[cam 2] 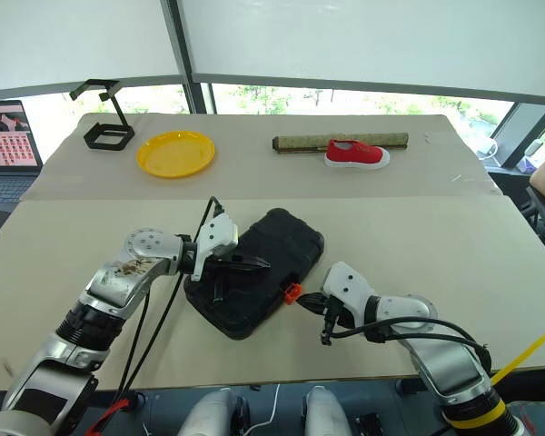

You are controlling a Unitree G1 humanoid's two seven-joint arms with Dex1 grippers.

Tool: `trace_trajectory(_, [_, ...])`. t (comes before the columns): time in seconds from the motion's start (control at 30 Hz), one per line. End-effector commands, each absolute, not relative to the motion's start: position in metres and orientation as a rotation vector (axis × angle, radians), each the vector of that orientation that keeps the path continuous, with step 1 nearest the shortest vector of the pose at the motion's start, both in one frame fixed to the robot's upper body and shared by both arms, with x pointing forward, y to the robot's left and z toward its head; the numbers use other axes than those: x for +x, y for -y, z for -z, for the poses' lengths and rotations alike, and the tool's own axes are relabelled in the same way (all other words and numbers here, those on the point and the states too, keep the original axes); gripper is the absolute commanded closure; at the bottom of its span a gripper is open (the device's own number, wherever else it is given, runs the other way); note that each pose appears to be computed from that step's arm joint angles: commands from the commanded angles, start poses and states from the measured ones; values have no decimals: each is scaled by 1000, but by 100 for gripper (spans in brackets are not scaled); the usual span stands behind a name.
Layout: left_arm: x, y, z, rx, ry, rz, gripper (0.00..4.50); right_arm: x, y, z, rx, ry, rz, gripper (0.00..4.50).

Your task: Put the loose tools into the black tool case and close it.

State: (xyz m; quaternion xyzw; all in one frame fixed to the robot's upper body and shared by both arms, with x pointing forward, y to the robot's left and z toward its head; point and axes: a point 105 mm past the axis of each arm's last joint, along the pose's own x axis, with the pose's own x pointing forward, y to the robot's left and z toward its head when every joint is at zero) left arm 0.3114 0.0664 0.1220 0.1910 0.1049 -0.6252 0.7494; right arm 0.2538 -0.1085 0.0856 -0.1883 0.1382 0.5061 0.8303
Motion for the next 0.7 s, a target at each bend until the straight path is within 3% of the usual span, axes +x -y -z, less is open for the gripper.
trace_trajectory(0.03, [314, -84, -84, 414, -407, 1300, 445, 256, 108, -79, -392, -292, -1050, 450])
trace_trajectory(0.37, [314, -84, -84, 415, -410, 1299, 445, 265, 98, -82, -342, -206, -1029, 450])
trace_trajectory(0.7, [313, -84, -80, 413, -424, 1305, 445, 260, 96, -107, -285, -79, -1023, 450])
